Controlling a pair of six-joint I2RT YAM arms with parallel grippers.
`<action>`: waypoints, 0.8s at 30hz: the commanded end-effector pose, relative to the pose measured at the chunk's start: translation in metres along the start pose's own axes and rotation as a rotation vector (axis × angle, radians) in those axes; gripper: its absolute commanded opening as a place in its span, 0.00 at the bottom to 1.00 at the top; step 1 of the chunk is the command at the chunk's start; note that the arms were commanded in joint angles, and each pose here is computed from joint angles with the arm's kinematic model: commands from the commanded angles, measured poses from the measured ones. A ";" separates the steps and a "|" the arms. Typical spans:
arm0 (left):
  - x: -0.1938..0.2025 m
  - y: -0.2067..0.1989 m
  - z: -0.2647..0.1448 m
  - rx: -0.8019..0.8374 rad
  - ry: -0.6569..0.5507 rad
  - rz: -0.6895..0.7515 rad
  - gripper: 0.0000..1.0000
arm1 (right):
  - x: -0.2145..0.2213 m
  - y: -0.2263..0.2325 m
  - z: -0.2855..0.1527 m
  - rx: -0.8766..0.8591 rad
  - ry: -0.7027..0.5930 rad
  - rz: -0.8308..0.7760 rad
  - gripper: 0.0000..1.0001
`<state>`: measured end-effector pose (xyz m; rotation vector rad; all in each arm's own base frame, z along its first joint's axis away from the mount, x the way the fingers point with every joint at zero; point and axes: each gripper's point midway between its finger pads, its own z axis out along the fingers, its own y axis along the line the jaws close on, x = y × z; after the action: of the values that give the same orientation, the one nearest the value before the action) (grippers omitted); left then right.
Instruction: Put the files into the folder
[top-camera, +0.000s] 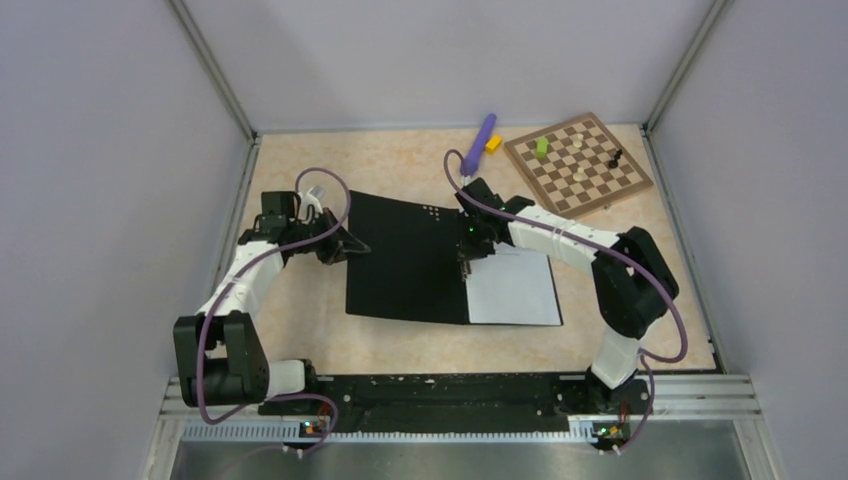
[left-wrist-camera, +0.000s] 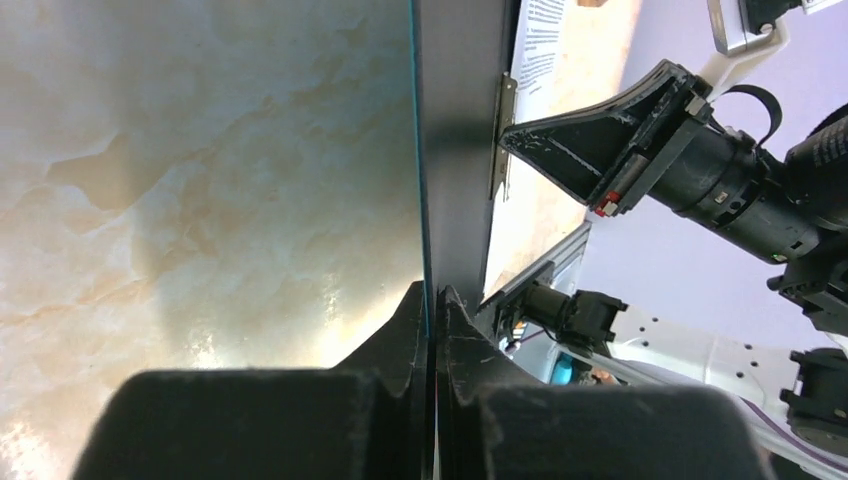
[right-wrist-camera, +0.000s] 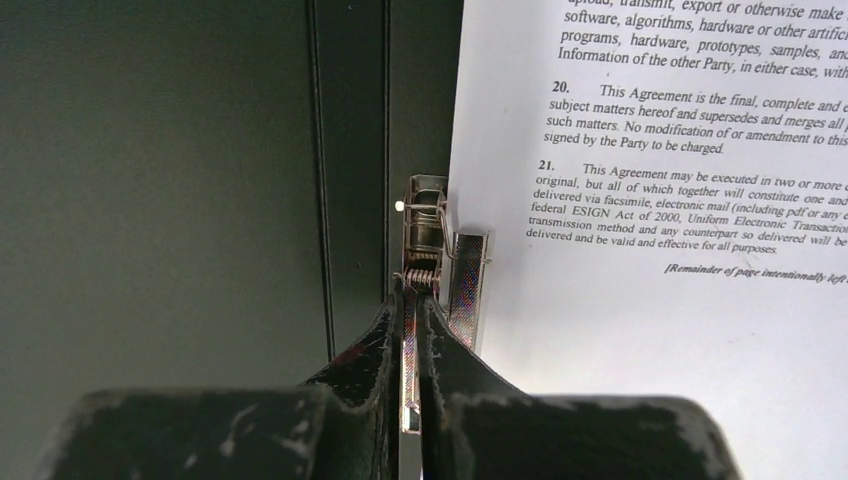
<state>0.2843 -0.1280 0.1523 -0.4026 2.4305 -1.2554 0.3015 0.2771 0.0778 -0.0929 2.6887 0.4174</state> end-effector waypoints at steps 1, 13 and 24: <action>-0.009 0.015 -0.010 -0.155 -0.035 0.052 0.00 | -0.011 0.020 0.001 -0.098 -0.033 0.021 0.22; -0.024 0.001 -0.043 -0.331 -0.082 0.164 0.00 | -0.049 0.012 -0.060 -0.118 -0.218 0.064 0.81; -0.010 -0.074 -0.019 -0.364 -0.018 0.365 0.00 | -0.005 -0.140 -0.083 0.180 -0.269 0.284 0.82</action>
<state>0.2883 -0.1332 0.2072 -0.1152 2.5831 -0.6830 0.3089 0.1550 0.1294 0.2895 2.4435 0.3501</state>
